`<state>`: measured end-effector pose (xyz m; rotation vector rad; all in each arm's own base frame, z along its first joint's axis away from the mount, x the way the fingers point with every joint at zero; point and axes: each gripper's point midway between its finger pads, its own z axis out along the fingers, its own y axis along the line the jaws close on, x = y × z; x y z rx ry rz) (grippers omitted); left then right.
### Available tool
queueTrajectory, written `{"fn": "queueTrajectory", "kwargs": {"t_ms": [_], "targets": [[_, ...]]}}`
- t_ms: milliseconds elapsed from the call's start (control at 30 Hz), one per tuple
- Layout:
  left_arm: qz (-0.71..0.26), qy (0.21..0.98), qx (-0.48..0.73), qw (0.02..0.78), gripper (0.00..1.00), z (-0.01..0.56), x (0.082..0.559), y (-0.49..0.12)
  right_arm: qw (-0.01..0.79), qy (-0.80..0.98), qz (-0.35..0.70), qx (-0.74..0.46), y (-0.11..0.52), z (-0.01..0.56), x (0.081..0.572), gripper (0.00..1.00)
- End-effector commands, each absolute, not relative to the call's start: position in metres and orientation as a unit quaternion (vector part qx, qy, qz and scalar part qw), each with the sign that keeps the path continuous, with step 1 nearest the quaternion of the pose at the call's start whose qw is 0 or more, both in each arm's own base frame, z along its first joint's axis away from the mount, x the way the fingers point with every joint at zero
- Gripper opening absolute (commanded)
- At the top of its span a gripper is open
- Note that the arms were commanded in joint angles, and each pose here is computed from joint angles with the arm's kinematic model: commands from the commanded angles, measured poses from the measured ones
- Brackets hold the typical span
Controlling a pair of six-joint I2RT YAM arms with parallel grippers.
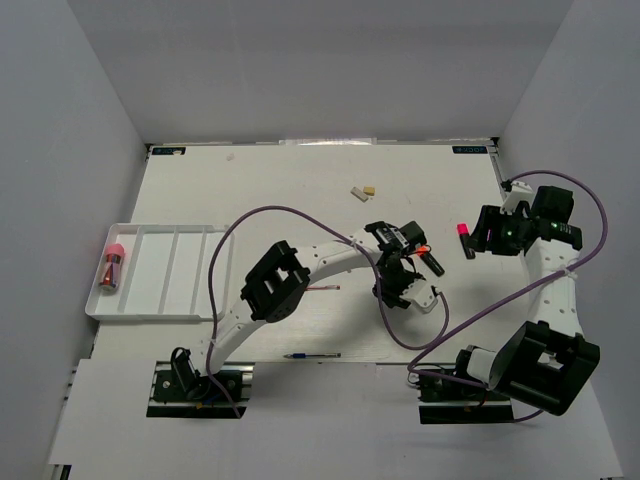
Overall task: Sort the stationery into containers
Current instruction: Pick up the pen cap from the center of the board.
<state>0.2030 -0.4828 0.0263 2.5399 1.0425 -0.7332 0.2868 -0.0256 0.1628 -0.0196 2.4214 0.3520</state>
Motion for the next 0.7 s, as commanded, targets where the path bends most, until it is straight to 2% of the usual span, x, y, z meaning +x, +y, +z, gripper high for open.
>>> {"fn": "queueTrajectory", "kwargs": {"t_ms": [0,533,667], "targets": [[-0.234,0.342,0.896,0.16,0.52,0.04,0.203,-0.487,0.349,0.925,0.148,-0.02,-0.021,0.167,0.281,0.58],[-0.22,0.348,0.9,0.141,0.51,0.019,0.197,-0.496,0.351,0.924,0.151,-0.025,-0.023,0.164,0.279,0.58],[-0.218,0.362,0.898,0.125,0.41,0.009,0.192,-0.493,0.358,0.922,0.146,-0.029,-0.025,0.168,0.279,0.58]]}}
